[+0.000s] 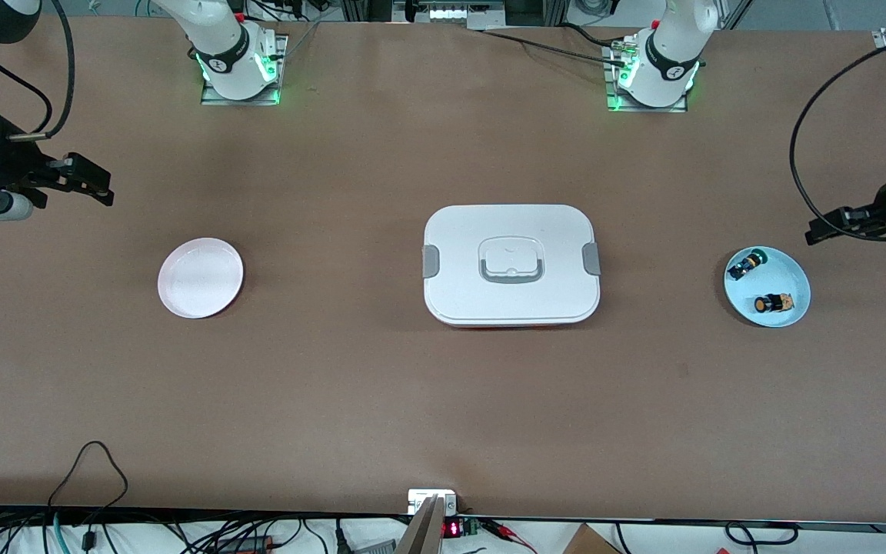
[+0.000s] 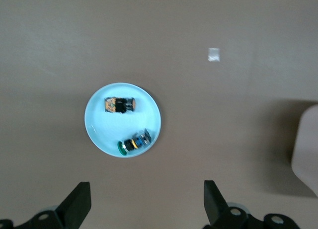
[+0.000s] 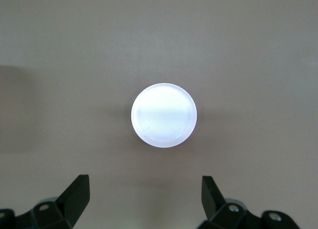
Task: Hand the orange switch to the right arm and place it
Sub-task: 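Lower the left gripper onto the orange switch while the right gripper advances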
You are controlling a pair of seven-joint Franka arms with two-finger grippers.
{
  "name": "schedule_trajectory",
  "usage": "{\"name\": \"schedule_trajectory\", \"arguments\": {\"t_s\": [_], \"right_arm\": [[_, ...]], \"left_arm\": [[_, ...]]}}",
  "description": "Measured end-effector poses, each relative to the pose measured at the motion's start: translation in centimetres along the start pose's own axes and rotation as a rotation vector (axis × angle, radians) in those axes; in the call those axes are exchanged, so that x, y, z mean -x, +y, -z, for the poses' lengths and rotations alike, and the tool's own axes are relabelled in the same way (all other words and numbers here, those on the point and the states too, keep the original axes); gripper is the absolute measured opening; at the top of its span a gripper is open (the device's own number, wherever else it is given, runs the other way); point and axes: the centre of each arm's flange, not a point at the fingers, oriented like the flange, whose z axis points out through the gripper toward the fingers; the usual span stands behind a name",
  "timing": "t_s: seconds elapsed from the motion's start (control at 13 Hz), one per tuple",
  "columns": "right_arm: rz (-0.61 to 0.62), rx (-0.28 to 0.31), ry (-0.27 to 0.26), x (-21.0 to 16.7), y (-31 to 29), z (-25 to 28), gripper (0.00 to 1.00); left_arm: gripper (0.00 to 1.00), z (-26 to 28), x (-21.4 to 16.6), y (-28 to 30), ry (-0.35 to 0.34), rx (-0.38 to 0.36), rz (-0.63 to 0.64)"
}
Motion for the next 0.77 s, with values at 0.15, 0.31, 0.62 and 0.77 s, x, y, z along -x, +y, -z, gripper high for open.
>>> {"name": "schedule_trajectory", "arguments": {"t_s": [0.15, 0.31, 0.62, 0.77], "right_arm": [[0.006, 0.001, -0.013, -0.3, -0.3, -0.7, 1.0], [0.01, 0.001, -0.031, -0.8, -0.6, -1.7, 1.0], [0.011, -0.022, -0.067, -1.8, -1.1, -3.9, 1.0], [0.011, -0.031, -0.078, -2.0, -1.3, -4.6, 1.0]], "left_arm": [[1.0, -2.8, -1.3, -2.1, -0.009, 0.001, 0.029], [1.0, -6.1, -2.6, -3.9, -0.01, 0.002, 0.051], [1.0, -13.0, -4.5, -5.8, -0.03, 0.003, 0.073], [1.0, -16.1, -4.9, -6.3, -0.004, 0.001, 0.051]]}}
